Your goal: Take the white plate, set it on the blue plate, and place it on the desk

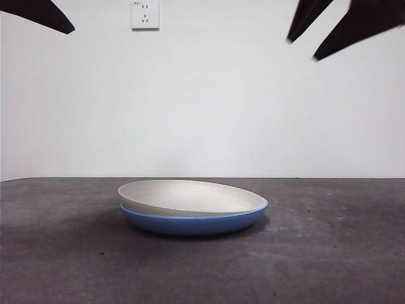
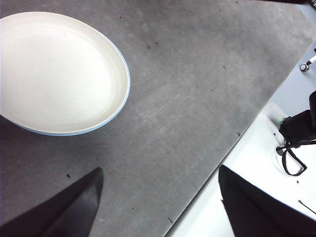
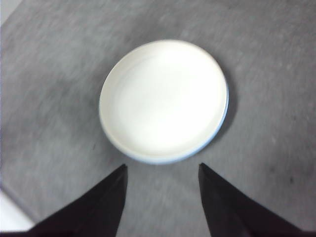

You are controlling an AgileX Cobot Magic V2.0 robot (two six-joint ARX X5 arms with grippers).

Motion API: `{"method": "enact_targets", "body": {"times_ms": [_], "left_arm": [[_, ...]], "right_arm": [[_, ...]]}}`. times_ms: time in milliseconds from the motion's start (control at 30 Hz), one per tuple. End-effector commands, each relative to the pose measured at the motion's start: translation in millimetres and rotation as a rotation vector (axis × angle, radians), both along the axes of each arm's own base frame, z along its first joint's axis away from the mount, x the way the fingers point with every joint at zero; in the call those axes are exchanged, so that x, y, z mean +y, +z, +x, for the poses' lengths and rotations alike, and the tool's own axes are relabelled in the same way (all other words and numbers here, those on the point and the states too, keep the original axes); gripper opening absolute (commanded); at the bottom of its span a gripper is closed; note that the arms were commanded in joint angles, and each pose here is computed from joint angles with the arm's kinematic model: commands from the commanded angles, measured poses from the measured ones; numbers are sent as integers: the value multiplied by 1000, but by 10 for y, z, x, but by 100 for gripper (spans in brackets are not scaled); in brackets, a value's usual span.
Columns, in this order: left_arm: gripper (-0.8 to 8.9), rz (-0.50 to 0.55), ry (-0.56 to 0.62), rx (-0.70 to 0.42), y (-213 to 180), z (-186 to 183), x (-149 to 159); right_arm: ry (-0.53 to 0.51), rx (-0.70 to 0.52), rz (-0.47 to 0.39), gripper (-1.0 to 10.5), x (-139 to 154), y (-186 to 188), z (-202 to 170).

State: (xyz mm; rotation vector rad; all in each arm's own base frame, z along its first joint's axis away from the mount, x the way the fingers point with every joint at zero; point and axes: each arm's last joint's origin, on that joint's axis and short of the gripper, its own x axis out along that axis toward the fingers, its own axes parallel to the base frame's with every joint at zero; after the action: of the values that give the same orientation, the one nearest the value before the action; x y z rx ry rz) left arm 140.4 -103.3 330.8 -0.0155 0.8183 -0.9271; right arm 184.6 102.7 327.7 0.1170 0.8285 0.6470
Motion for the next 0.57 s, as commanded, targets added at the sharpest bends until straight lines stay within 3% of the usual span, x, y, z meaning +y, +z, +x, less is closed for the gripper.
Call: {"method": "enact_targets", "body": {"times_ms": [33,333,567], "left_arm": [[372,-11,-7,-9,29,7,-19],[372,-11,-7,-9,29,6,-18],[372,-11,-7,-9,29,6,-18]], "right_arm": [[55,-7,-29,230,-35,82,-165],[188,56,-56,230,-130,129,-582],[200,54,-59,230,-127,131,-606]]}}
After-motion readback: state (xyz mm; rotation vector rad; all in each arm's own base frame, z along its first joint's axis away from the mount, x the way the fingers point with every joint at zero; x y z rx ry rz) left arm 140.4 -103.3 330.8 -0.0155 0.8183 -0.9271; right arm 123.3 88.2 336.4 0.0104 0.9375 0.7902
